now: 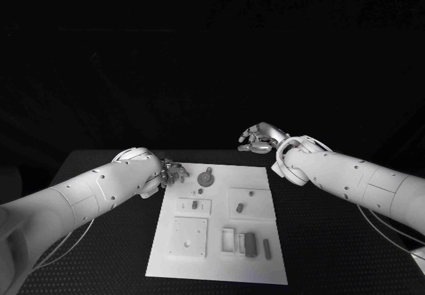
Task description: Assemble the parts on the task board
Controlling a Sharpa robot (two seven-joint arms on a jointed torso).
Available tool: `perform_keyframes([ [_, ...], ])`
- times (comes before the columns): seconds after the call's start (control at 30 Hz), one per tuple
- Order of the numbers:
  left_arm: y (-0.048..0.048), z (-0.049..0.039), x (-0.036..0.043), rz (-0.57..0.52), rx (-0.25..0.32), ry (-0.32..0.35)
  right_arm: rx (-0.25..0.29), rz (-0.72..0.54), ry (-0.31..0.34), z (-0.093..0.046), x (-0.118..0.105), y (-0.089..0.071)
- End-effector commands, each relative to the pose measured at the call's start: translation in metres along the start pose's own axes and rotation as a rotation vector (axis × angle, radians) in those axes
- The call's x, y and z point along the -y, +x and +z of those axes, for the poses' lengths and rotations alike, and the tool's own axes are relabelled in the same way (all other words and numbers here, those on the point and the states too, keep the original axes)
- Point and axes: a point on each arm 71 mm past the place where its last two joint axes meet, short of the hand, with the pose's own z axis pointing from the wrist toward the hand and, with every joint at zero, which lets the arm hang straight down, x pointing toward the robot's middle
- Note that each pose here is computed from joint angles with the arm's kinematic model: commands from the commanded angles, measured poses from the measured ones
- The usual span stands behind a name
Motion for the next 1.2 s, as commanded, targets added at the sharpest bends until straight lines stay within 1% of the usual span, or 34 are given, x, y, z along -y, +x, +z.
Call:
perform_keyframes([
  [0.03,-0.0002,0.0008,0.0006,0.02,-0.003,0.01,-0.01,0.003,-0.013,0.0,-0.002,0.001],
  [0.13,0.0007,0.0018,0.0007,0.023,-0.011,0.01,-0.011,0.003,-0.013,0.0,-0.002,0.001],
  [0.4,0.0092,0.0048,0.0011,0.029,-0.038,0.011,-0.012,0.005,-0.018,0.0,-0.004,0.002],
  [0.53,0.0117,0.0061,0.0001,0.026,-0.042,0.008,-0.014,0.006,-0.02,0.0,-0.005,0.003],
  [0.63,0.0119,0.007,-0.0004,0.02,-0.029,0.004,-0.014,0.006,-0.021,0.0,-0.005,0.003],
  [0.77,0.0147,0.0079,-0.0004,0.02,-0.03,0.003,-0.014,0.006,-0.021,0.0,-0.006,0.003],
  [0.97,0.0162,0.009,0.0006,0.008,-0.028,0.005,-0.015,0.007,-0.023,0.001,-0.007,0.004],
  [1.2,0.015,0.0105,-0.0001,-0.009,-0.025,0.002,-0.016,0.007,-0.023,0.001,-0.007,0.004],
])
